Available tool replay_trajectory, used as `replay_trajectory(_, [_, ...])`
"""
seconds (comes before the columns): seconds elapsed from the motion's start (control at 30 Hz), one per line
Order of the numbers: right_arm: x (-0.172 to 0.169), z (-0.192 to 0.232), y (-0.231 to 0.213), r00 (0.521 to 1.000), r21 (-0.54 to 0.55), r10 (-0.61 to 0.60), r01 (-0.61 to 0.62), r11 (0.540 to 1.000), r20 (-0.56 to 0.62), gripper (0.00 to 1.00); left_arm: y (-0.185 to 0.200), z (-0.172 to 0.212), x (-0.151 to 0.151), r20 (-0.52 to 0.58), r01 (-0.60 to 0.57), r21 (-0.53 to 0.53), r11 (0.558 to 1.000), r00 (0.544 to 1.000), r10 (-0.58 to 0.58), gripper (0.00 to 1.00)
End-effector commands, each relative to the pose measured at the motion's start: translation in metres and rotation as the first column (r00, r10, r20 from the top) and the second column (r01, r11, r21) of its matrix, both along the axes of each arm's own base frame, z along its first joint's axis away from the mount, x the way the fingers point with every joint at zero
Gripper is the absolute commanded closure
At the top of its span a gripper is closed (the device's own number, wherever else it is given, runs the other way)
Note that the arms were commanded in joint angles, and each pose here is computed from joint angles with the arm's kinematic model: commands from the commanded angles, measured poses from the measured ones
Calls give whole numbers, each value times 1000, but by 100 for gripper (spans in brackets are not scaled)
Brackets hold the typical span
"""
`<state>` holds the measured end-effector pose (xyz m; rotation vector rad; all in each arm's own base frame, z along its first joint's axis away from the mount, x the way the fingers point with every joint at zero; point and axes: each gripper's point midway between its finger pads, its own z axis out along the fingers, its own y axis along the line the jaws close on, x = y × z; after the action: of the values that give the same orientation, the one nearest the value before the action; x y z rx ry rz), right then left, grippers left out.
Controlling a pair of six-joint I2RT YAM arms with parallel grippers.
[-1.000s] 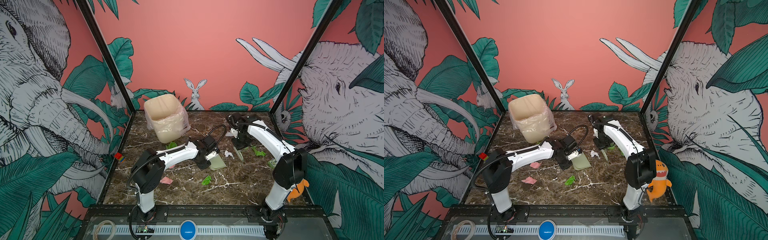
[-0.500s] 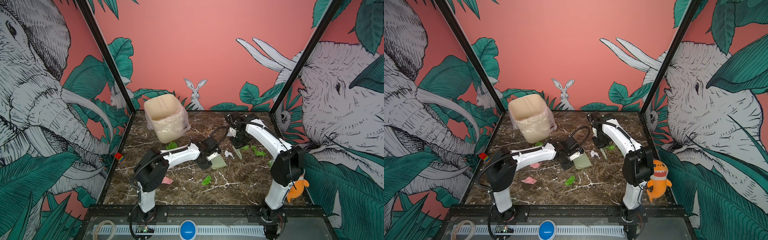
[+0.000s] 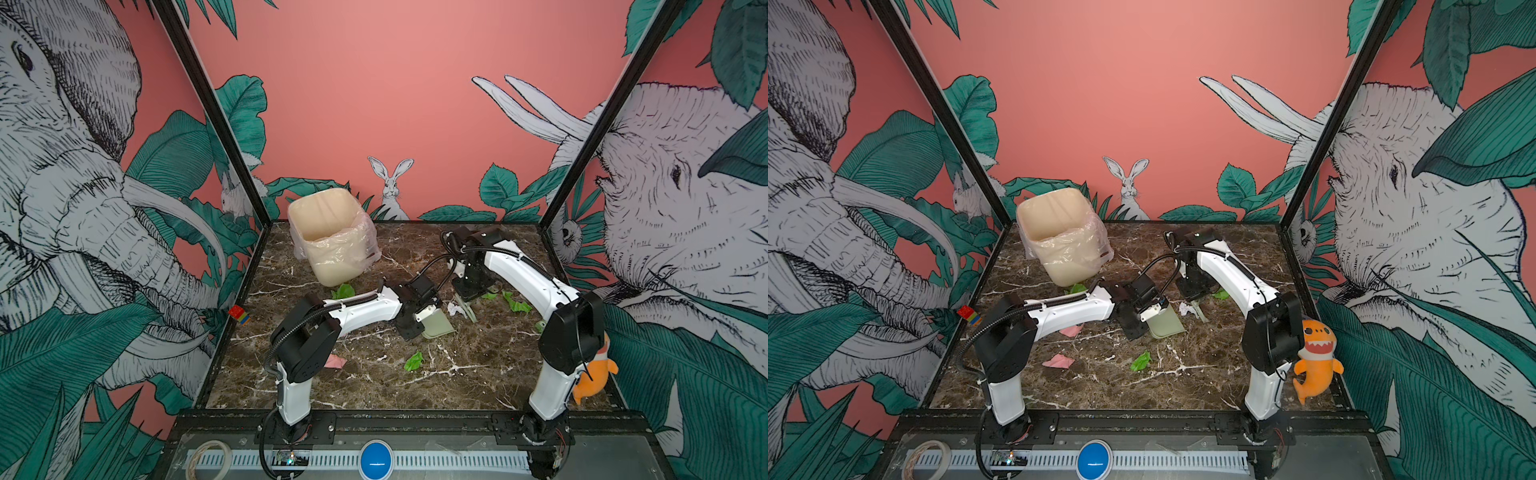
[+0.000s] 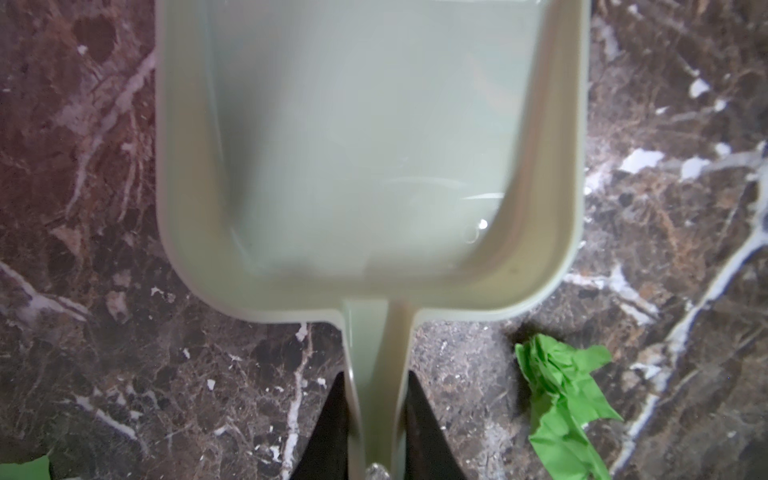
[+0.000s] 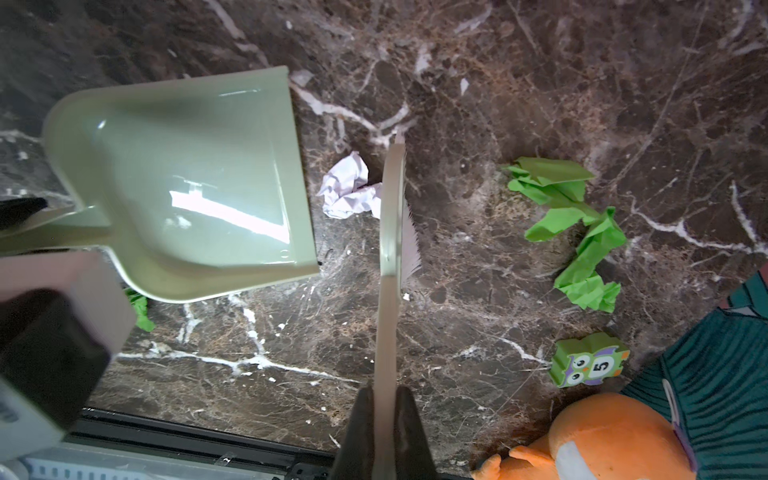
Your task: Sweep away the paper scraps from the table
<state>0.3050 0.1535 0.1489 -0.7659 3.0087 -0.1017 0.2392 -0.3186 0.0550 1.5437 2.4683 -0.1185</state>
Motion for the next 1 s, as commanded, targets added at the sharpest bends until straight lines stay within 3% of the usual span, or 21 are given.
replay_trajectory(0.0, [-11,9,17,1000,72,11,-9,997,-29,100,1,-5,-5,-17,11,7,1000,1000,-11,90])
replay_trajectory(0.37, [-45,29,62,999,275,12,1,961,-48,100,-2,-7,-4,-19,3,3,1000,1000,-3,91])
replay_trajectory(0.53, [-53,42,65,999,319,-6,17,948,-35,100,-1,-8,-5,-24,5,5,1000,1000,-5,90])
replay_trajectory(0.77, [-53,45,36,1000,185,3,-3,983,-1,100,0,-7,-5,-16,5,6,1000,1000,-5,91])
replay_trajectory(0.97, [-46,50,23,1000,154,-10,6,988,22,100,1,-4,-6,-14,-8,-7,1000,1000,8,91])
